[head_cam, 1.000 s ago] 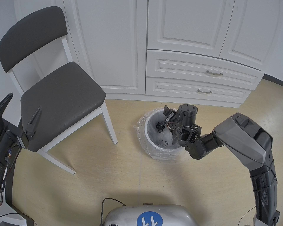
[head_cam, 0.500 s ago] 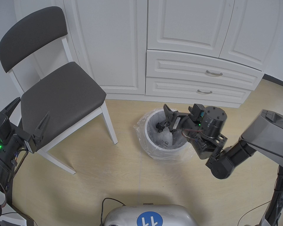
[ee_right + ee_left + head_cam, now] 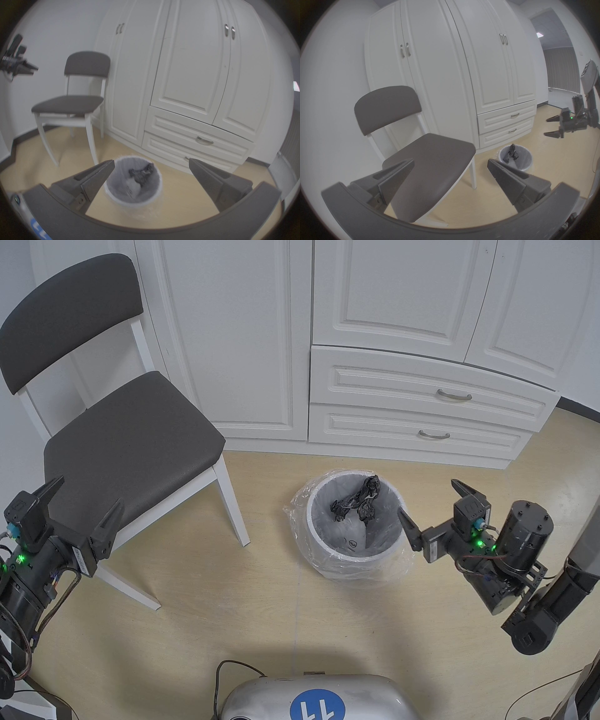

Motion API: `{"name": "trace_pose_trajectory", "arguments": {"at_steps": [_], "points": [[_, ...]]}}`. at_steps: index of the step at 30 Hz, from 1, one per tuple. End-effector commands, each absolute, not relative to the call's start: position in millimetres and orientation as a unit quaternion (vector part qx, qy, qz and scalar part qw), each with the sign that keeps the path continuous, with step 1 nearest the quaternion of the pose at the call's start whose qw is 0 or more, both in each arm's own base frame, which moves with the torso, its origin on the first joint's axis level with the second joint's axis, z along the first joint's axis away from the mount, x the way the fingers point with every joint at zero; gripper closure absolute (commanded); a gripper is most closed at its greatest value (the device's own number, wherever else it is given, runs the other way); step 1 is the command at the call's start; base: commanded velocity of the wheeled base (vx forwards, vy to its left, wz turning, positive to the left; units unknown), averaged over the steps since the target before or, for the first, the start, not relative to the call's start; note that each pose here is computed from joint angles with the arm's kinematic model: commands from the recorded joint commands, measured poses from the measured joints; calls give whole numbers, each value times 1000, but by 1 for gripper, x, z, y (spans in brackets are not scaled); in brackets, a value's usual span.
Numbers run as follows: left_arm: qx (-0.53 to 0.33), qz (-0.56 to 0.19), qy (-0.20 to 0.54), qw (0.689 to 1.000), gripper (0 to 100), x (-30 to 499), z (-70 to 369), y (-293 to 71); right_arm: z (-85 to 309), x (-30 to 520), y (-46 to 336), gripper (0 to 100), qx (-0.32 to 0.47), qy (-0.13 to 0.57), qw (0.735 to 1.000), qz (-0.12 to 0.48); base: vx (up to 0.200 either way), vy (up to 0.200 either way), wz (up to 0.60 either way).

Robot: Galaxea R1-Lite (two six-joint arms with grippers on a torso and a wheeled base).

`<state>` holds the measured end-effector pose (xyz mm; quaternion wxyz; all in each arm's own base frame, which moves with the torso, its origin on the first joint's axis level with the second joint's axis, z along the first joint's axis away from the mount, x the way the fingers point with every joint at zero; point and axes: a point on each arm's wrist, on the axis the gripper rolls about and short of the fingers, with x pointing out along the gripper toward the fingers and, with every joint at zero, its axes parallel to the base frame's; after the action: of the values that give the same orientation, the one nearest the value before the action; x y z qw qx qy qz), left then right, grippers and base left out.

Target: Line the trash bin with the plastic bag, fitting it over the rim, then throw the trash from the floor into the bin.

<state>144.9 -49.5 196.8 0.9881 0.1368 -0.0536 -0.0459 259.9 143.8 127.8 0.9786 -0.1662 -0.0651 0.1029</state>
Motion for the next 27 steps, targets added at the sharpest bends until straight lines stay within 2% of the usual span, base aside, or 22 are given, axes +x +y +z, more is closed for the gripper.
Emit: {"name": "trace_pose_trajectory", "arguments": {"at_steps": [1, 7, 11, 15, 19, 22, 24, 27], "points": [[132, -13, -33, 991, 0, 145, 188, -38, 132, 242, 117, 0, -200, -62, 975, 80, 0, 0, 0], [79, 2, -21, 997, 0, 152, 185, -34, 115, 255, 105, 0, -212, -26, 975, 56, 0, 0, 0], [32, 0, -20, 999, 0, 154, 186, -35, 109, 275, 119, 0, -140, -28, 988, 64, 0, 0, 0], [21, 0, -10, 1000, 0, 159, 183, -36, 105, 275, 125, 0, -110, -20, 991, 71, 0, 0, 0], [27, 4, 16, 1000, 0, 160, 172, -35, 83, 274, 117, 0, -52, 29, 996, 65, 0, 0, 0], [10, 8, 23, 1000, 0, 164, 170, -35, 76, 274, 110, 0, -42, 57, 996, 57, 0, 0, 0], [-22, 12, 6, 1000, 0, 165, 177, -33, 77, 273, 105, 0, -45, 71, 995, 50, 0, 0, 0], [-76, 9, -57, 995, 0, 167, 208, -31, 92, 266, 97, 0, -48, 83, 995, 42, 0, 0, 0]]}}
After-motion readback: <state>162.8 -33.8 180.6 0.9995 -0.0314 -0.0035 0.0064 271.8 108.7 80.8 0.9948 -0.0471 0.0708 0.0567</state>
